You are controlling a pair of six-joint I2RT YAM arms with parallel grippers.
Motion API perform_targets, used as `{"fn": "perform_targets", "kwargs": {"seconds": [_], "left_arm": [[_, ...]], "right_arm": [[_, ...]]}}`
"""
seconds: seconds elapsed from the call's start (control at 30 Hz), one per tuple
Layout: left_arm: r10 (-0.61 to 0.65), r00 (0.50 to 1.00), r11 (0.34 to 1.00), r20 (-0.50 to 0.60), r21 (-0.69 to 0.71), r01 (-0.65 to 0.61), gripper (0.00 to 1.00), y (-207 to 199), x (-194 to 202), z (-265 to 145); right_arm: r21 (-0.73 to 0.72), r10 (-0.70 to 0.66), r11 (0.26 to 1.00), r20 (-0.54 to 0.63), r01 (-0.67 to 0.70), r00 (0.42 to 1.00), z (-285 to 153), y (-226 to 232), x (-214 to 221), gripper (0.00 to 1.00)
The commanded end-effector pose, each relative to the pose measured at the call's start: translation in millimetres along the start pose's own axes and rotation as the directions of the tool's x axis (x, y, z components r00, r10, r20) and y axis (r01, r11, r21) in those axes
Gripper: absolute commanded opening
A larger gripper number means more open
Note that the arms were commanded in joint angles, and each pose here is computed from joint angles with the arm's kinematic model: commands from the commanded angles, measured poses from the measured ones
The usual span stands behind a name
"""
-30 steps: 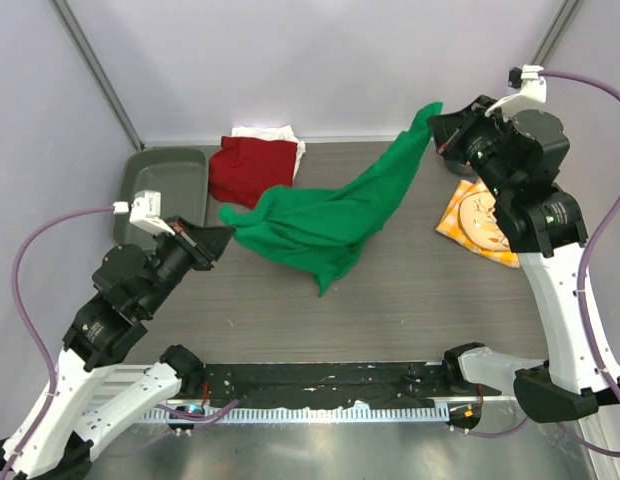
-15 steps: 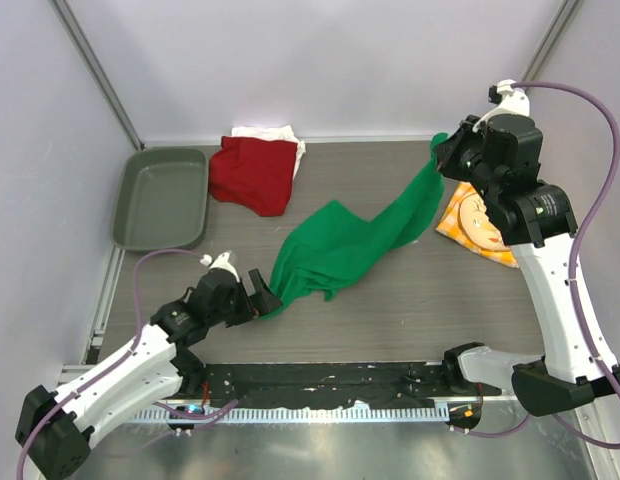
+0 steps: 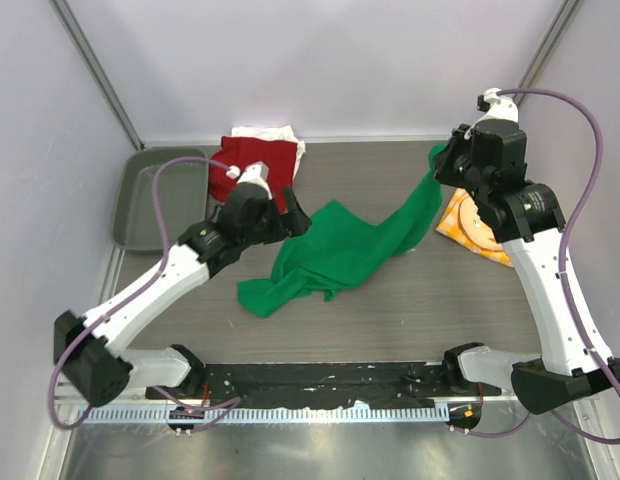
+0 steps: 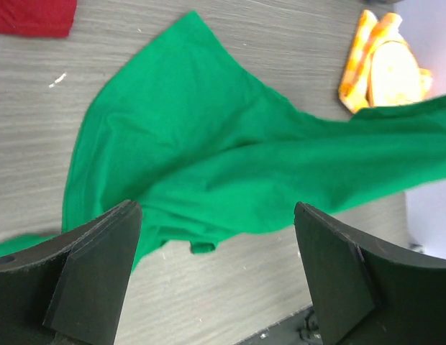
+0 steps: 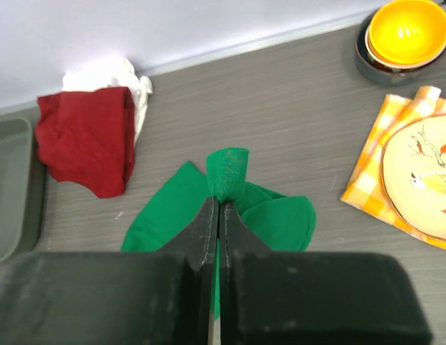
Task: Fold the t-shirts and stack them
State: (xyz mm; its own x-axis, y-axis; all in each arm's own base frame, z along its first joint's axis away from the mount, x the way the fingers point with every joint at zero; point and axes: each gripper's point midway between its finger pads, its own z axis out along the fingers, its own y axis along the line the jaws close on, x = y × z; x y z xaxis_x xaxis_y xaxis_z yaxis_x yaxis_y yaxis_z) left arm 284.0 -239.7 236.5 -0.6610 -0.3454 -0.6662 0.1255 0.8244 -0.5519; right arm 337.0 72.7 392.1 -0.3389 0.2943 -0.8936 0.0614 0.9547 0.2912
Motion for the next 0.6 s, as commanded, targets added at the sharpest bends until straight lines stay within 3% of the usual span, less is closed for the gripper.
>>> {"fn": "perform_targets", "kwargs": {"seconds": [0.0,0.07,0.13,0.17,0.27,0.3,0.37,0.4,0.47,0.5,0.57], "left_arm": [[0.083,0.997,0.992,0.001,-0.095,-0.082,0.91,2,-17,29],[0.114,0.993,0.990,0.015,-0.081,-0.112,0.89,-14,-35,43],[0.140,0.988,0.980,-0.059,-0.136,-0.147,0.84,-5,-27,80],[0.153,0.988,0.980,-0.033,-0.123,-0.156,0.83,-20,-45,86],[0.184,0.973,0.960,-0.137,-0.187,-0.208,0.76,0,-32,138],[0.190,0.974,0.963,-0.121,-0.169,-0.209,0.75,-9,-46,146],[0.213,0.960,0.955,-0.183,-0.168,-0.245,0.73,1,-33,181],[0.223,0.964,0.960,-0.147,-0.139,-0.243,0.71,-15,-52,188],[0.241,0.940,0.942,-0.242,-0.175,-0.287,0.66,8,-27,222],[0.266,0.942,0.942,-0.207,-0.152,-0.299,0.66,-4,-47,230],[0.271,0.923,0.922,-0.273,-0.203,-0.331,0.58,22,-25,261]], "right_arm": [[0.025,-0.012,1.000,0.010,0.012,1.000,9,-5,6,0.01],[0.031,-0.012,0.999,-0.003,0.012,1.000,11,-7,15,0.01],[0.035,-0.015,0.999,-0.009,0.016,1.000,12,-6,21,0.01],[0.039,-0.019,0.999,-0.023,0.019,1.000,14,-7,29,0.01],[0.054,-0.037,0.998,-0.046,0.039,0.998,17,-8,43,0.01],[0.059,-0.039,0.997,-0.049,0.042,0.998,17,-9,46,0.01],[0.056,-0.048,0.997,-0.061,0.051,0.997,19,-7,55,0.01],[0.058,-0.049,0.997,-0.062,0.052,0.997,19,-7,58,0.01],[0.061,-0.055,0.996,-0.074,0.060,0.996,23,-7,64,0.01],[0.061,-0.055,0.996,-0.074,0.060,0.996,23,-7,64,0.01],[0.057,-0.057,0.996,-0.079,0.062,0.995,25,-5,67,0.01]]}}
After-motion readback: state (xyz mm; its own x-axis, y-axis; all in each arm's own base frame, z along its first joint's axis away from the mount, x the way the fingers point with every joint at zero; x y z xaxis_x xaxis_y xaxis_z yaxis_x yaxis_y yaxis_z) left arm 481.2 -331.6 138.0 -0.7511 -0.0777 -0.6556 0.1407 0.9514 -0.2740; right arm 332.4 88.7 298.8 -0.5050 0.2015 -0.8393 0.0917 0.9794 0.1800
